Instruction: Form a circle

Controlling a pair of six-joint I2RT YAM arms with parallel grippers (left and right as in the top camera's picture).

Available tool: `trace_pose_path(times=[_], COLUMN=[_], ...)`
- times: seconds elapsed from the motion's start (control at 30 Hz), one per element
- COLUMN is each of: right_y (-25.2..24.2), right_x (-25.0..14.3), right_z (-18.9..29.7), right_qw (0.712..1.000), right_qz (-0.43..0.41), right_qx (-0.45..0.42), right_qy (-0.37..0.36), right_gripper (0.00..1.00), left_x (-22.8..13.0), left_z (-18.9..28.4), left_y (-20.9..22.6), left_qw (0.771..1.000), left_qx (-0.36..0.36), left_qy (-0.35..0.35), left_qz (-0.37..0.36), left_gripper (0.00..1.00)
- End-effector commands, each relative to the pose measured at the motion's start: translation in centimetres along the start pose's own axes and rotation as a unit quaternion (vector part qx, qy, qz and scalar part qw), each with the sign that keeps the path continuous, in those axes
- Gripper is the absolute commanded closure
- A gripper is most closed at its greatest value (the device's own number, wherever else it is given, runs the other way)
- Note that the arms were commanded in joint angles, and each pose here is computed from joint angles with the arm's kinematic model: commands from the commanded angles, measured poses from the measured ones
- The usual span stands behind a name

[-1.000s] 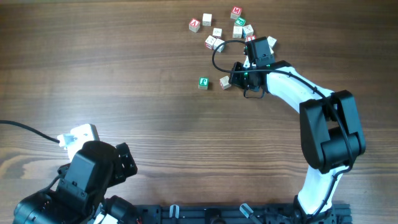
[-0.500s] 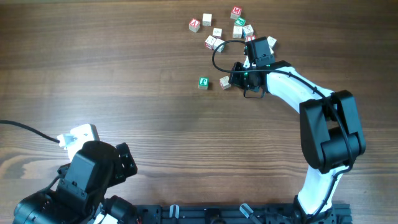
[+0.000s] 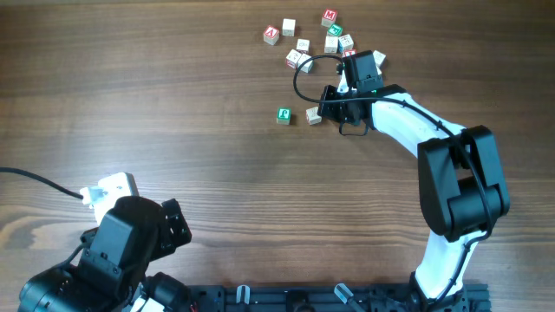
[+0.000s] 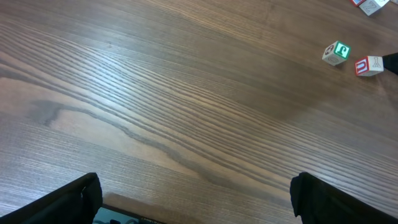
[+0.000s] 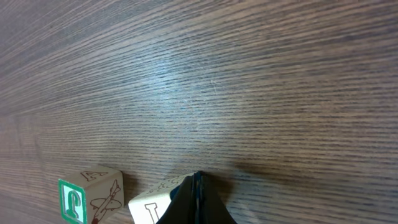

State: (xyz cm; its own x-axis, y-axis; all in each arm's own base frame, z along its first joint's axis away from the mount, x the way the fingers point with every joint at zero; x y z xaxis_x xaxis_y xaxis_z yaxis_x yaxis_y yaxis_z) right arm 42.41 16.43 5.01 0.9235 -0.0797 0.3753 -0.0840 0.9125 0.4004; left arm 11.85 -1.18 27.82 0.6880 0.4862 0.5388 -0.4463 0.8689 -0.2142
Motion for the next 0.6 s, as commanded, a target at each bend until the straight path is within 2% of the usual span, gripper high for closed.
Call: trace_pose_path(times=[0.0,0.57], right_y=[0.4,1.4], right_x=[-0.6,-1.3], right_z=[-0.5,-0.8], right_qw=[0.999,0.999], right_qz=[0.025,0.04], right_qx=[0.017,0.03], right_qy=[0.01,0.023], right_gripper=[0.95,0.95], left_x=[-0.1,-0.1], left_z=[-0.1,-0.1], left_y=[0.0,0.0], left_qw=[1.0,1.0], left_qx=[0.003,0.003], left_qy=[0.002,0.002], left_qz=[0.006,0.006], left_gripper=[0.0,0.0])
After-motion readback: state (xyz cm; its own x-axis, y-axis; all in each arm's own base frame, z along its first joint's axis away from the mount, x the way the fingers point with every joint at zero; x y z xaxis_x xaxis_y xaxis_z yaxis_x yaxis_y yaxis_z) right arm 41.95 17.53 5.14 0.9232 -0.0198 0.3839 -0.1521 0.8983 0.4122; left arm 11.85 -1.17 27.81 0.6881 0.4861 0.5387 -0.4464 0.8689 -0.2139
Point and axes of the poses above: each gripper's point midway between its finger pads, its own z axis back along the fingers, its own y axis along the line the jaws close on, x = y × z, the point moved 4 cm from there along z, back along the fingers, and after that the axes turned 10 degrees about z, right-handed, at the moved point
